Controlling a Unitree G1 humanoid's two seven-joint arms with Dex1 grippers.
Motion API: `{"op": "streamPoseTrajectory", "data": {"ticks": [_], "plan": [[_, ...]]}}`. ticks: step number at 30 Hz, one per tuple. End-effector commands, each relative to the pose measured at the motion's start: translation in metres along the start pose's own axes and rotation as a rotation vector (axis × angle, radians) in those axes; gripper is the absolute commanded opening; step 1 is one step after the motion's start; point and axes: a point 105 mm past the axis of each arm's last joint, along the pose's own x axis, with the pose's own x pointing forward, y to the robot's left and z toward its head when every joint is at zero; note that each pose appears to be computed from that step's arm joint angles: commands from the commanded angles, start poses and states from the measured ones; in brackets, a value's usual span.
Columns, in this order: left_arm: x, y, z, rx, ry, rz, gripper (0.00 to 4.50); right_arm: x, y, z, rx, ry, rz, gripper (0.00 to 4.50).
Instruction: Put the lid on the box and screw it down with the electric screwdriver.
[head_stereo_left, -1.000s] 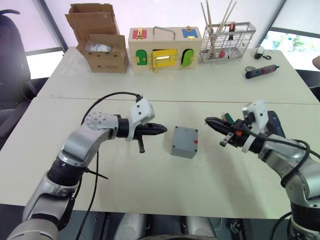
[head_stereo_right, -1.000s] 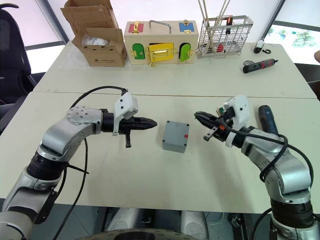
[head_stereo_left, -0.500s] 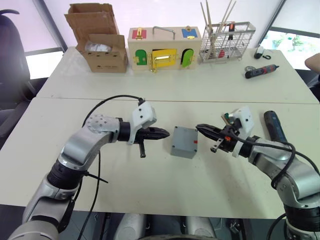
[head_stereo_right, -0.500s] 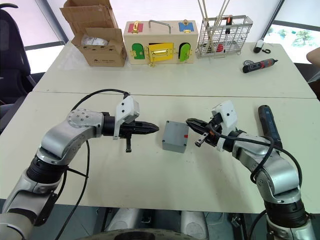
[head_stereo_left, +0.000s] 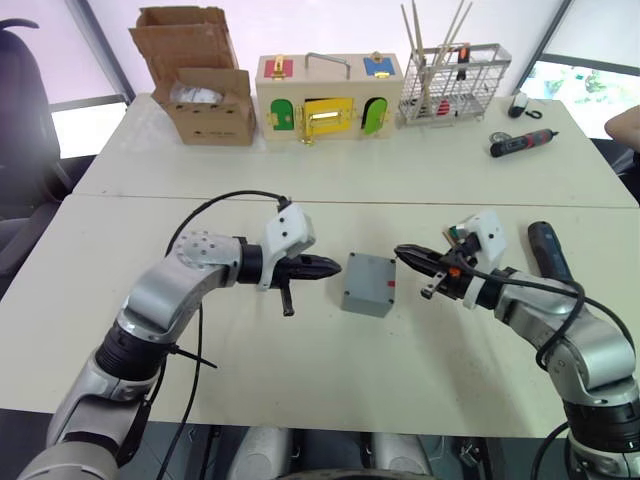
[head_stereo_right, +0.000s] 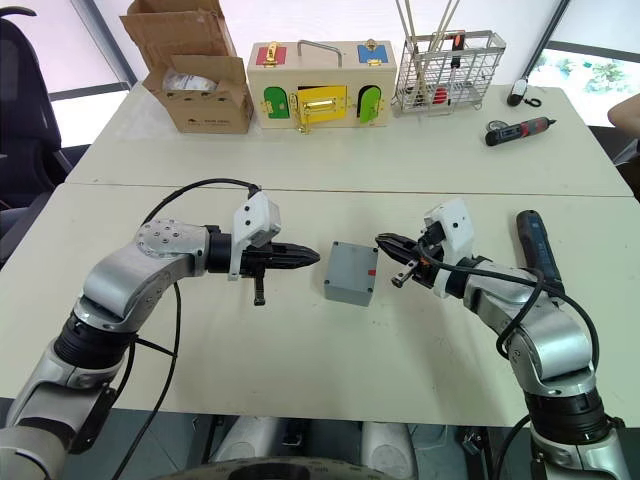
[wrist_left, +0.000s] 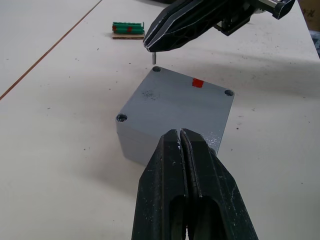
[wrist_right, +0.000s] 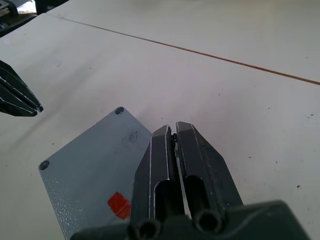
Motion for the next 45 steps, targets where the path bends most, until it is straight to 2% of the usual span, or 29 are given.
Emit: {"op": "streamPoseTrajectory", "data": {"ticks": [1, 20, 23, 27, 30, 31, 37, 39, 43, 45], "plan": [[0.001, -0.004, 0.007, 0.037, -0.018, -0.008, 0.0, 0.001, 0.004, 0.008, -0.021, -0.029, 0.014, 0.08], [0.003, -0.002, 0.008, 0.047, -0.022, -0.004, 0.0, 0.003, 0.007, -0.006, -0.045, 0.037, 0.032, 0.08], [0.004, -0.002, 0.009, 0.05, -0.025, -0.004, 0.0, 0.003, 0.005, -0.003, -0.054, 0.034, 0.028, 0.96], [0.005, -0.002, 0.01, 0.053, -0.032, -0.009, 0.0, -0.001, 0.002, 0.006, -0.071, 0.012, 0.024, 3.04], [0.006, 0.0, 0.011, 0.056, -0.041, -0.013, 0.0, -0.008, -0.004, 0.015, -0.095, 0.002, 0.003, 4.31], [0.007, 0.001, 0.012, 0.056, -0.047, -0.014, 0.0, -0.012, -0.009, 0.019, -0.103, -0.003, -0.012, 4.47], [0.015, 0.003, 0.025, 0.056, -0.12, -0.035, 0.0, -0.049, -0.044, 0.054, -0.046, -0.054, -0.126, 4.47], [0.022, -0.001, 0.032, 0.06, -0.149, -0.071, 0.0, -0.068, -0.067, 0.066, -0.019, -0.043, -0.21, 4.47], [0.034, -0.012, 0.039, 0.099, -0.168, -0.15, 0.0, -0.105, -0.108, 0.066, 0.002, 0.112, -0.367, 4.47], [0.043, -0.021, 0.042, 0.146, -0.171, -0.198, 0.0, -0.123, -0.127, 0.06, 0.055, 0.23, -0.439, 4.47]]}}
